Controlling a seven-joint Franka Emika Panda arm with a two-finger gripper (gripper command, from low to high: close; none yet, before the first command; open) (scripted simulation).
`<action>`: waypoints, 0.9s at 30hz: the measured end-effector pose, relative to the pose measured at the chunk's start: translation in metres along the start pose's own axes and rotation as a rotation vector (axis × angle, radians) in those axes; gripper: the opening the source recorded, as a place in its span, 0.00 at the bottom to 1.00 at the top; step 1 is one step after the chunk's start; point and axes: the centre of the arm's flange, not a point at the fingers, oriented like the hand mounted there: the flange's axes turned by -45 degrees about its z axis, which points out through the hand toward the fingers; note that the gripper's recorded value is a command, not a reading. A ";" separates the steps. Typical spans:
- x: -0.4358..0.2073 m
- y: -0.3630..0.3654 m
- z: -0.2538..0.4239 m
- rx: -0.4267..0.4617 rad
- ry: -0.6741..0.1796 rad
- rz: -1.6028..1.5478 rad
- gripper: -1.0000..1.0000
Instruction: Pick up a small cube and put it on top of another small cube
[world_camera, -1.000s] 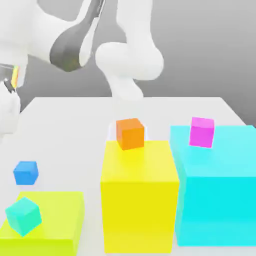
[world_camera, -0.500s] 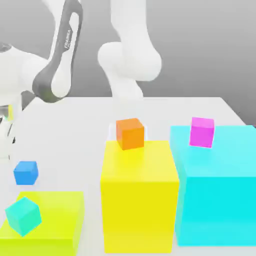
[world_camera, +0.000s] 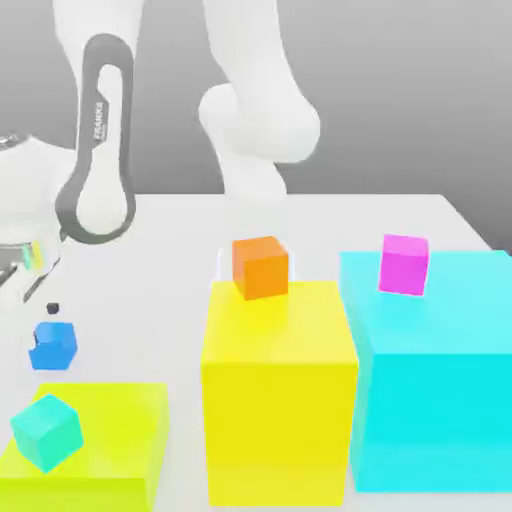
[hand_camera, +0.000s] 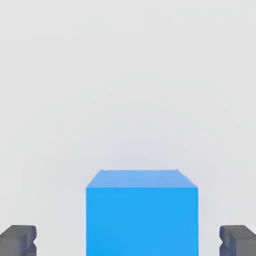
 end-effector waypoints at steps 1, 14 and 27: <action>-0.001 0.001 0.006 -0.002 -0.001 -0.001 0.50; 0.000 0.000 -0.001 0.001 0.001 0.000 0.00; 0.011 -0.031 -0.082 -0.024 0.048 0.163 0.00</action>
